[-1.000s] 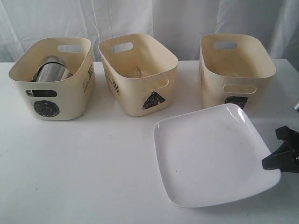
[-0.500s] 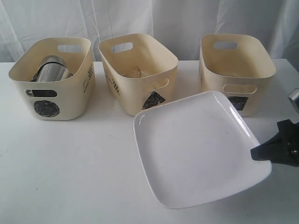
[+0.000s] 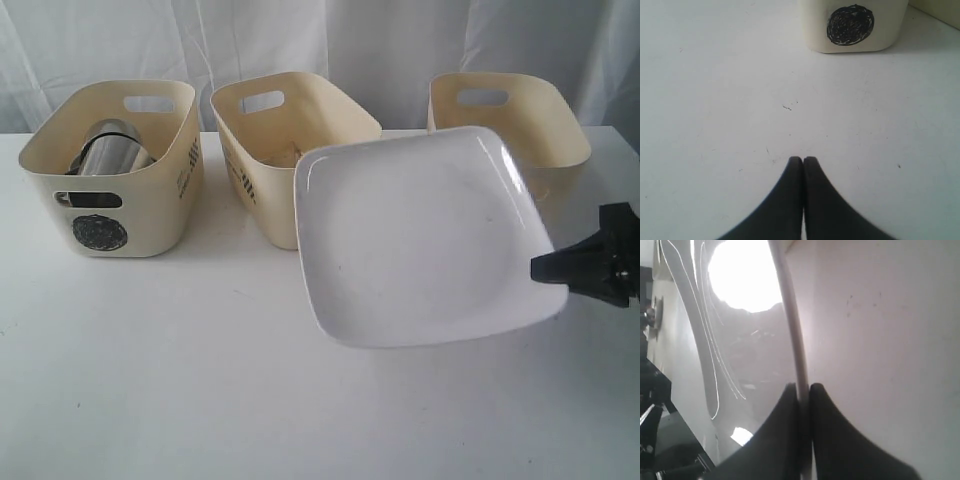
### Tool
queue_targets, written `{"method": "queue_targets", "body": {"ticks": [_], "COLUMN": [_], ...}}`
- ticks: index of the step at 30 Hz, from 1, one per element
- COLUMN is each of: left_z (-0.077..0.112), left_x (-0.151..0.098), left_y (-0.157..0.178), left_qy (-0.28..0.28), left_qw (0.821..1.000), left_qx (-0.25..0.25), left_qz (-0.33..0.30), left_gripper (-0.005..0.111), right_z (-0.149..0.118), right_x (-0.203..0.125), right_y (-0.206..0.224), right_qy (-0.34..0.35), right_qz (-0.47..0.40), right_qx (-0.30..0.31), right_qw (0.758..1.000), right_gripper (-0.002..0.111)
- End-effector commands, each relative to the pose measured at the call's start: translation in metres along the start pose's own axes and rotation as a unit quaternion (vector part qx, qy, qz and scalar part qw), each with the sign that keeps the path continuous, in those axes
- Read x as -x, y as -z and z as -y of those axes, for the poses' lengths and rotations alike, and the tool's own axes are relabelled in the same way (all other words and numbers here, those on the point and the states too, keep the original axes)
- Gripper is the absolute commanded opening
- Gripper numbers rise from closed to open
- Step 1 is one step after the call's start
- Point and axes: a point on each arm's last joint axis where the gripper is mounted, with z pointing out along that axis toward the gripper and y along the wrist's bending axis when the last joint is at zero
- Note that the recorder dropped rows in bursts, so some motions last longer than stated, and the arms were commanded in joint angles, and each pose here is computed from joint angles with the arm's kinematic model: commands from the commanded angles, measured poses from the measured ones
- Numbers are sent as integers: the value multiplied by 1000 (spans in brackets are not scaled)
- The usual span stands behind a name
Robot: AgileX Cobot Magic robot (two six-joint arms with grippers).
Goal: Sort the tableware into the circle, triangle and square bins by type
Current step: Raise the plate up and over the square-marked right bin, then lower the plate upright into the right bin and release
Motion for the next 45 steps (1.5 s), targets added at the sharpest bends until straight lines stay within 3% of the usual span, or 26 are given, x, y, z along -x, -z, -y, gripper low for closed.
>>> {"method": "queue_targets", "body": {"ticks": [1, 8, 16, 29, 35, 45], "left_z": [0, 0, 0, 0, 0, 0], "left_x": [-1, -1, -1, -1, -1, -1], "left_y": [0, 0, 0, 0, 0, 0], "left_qy": [2, 2, 2, 2, 2, 1], "left_qw": [1000, 1000, 1000, 1000, 1000, 1000], "left_qx": [1, 1, 1, 1, 1, 1], "left_qz": [0, 0, 0, 0, 0, 0], "left_gripper": [0, 0, 0, 0, 0, 0], "right_z": [-21, -47, -80, -80, -71, -39], "right_x": [21, 50, 97, 149, 154, 164], "right_y": [9, 27, 55, 90, 96, 70], "right_qy": [2, 20, 26, 26, 66, 79], "right_qz": [64, 122, 257, 399, 404, 385], "right_qx": [42, 56, 134, -44, -143, -229], "right_qw": [997, 991, 957, 916, 901, 890], "right_gripper": [0, 0, 0, 0, 0, 0]}}
